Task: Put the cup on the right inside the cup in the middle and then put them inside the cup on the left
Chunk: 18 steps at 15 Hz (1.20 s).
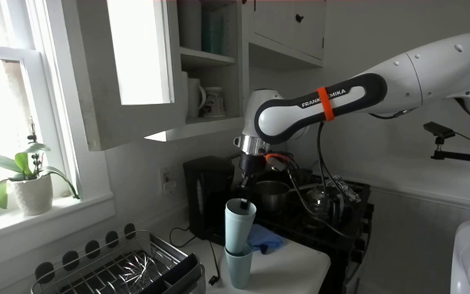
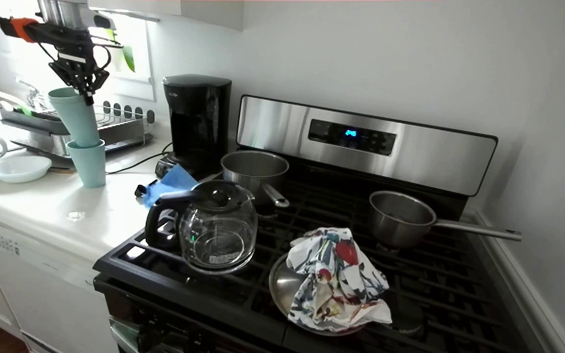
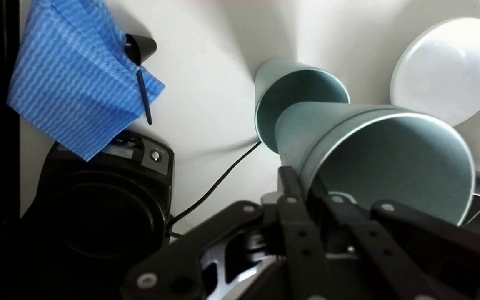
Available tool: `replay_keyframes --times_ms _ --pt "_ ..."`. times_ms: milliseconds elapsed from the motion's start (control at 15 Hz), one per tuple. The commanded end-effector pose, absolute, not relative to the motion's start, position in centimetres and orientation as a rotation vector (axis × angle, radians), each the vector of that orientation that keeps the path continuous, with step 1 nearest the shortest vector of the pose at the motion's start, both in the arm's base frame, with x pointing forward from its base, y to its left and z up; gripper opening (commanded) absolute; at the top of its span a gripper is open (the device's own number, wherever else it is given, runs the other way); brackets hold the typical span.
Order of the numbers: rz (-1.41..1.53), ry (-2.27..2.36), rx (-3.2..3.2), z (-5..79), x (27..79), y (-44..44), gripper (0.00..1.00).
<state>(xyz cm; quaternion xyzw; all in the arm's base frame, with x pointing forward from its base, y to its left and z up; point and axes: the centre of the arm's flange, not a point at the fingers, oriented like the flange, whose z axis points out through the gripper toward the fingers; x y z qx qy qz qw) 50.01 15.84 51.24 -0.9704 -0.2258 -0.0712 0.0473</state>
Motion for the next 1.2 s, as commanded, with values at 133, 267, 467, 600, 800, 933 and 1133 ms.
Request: replay_keyframes --times_ms 133,267,467,600,800,933,1133 --pt "-0.161 -0.677 -2.956 51.7 51.1 16.5 0.39" --pt "-0.169 -0.675 -2.954 52.0 51.0 16.5 0.51" --pt "-0.196 -0.661 -2.954 53.0 50.6 16.4 0.73" --pt "-0.224 -0.634 -2.963 54.5 49.6 16.0 0.88" --pt "-0.271 -0.588 -2.968 57.4 47.6 15.2 1.0" --pt "-0.308 -0.566 -2.999 59.7 45.7 14.5 1.0" --pt "-0.359 -0.529 -3.012 62.4 43.6 13.6 1.0"
